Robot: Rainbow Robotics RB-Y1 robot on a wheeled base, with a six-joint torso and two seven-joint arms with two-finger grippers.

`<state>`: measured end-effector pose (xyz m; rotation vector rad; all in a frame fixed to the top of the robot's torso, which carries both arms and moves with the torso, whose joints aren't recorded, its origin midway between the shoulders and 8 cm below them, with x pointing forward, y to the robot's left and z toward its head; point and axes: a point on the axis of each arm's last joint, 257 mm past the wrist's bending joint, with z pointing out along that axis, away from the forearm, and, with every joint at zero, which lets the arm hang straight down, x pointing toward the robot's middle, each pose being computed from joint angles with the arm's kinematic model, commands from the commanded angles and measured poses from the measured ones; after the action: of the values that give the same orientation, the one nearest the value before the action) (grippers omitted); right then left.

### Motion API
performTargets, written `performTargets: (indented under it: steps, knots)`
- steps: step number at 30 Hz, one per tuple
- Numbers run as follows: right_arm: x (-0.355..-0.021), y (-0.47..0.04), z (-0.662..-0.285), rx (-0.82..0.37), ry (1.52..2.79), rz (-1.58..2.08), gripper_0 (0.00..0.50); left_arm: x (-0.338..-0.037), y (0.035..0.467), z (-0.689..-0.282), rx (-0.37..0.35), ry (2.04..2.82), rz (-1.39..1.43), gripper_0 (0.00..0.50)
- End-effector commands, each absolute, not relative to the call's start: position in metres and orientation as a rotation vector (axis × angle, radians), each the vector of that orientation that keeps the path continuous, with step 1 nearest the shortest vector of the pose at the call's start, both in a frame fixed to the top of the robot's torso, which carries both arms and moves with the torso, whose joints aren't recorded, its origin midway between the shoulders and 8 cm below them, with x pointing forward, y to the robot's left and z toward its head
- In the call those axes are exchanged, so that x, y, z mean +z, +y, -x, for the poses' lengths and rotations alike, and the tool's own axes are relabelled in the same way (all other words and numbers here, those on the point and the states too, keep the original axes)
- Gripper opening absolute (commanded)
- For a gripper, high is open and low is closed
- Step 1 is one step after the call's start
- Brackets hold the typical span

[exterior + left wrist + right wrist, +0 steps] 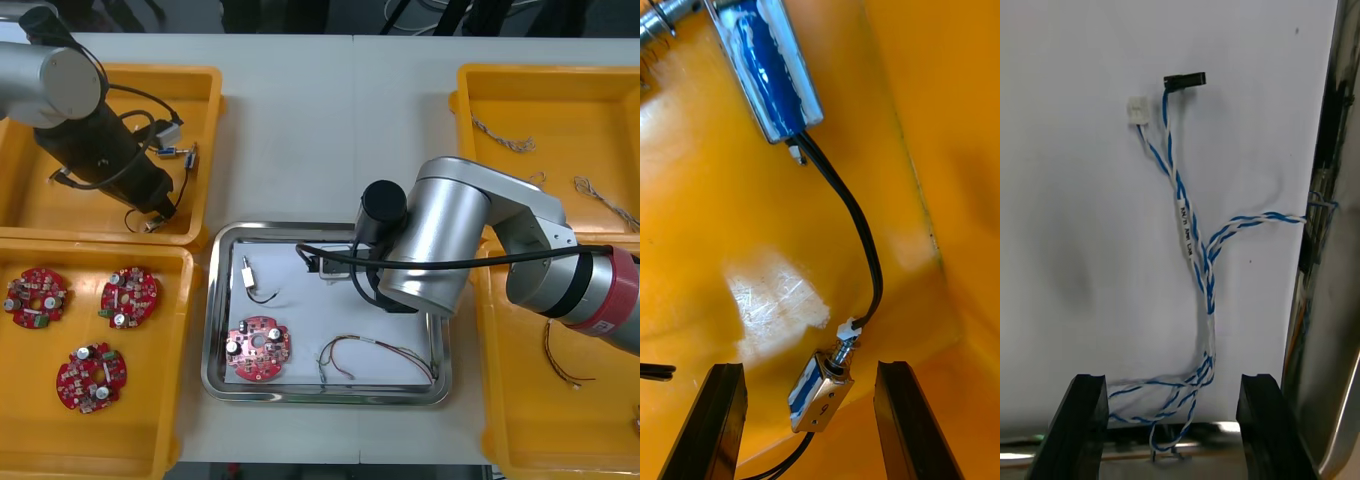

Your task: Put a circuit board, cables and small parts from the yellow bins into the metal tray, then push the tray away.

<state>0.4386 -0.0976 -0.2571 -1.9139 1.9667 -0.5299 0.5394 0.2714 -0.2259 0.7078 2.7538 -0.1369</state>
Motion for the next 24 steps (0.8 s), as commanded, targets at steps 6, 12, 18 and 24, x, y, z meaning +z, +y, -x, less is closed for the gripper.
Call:
performTargets:
  steps: [6, 12, 18, 24]
  knots:
    - [-0.211, -0.094, -0.425, -0.531, 2.012, 1.810, 0.500, -0.237, 0.264, -0.535, -0.112, 2.718, -0.879, 0.500]
    - [-0.182, -0.108, -0.419, -0.563, 2.053, 1.746, 0.500, -0.241, 0.264, -0.532, -0.101, 2.723, -0.895, 0.500]
    - [-0.155, -0.113, -0.425, -0.455, 2.085, 1.653, 0.500, -0.241, 0.265, -0.532, -0.098, 2.722, -0.897, 0.500]
    - [-0.121, -0.142, -0.432, -0.421, 2.108, 1.552, 0.500, -0.241, 0.263, -0.533, -0.099, 2.716, -0.899, 0.424]
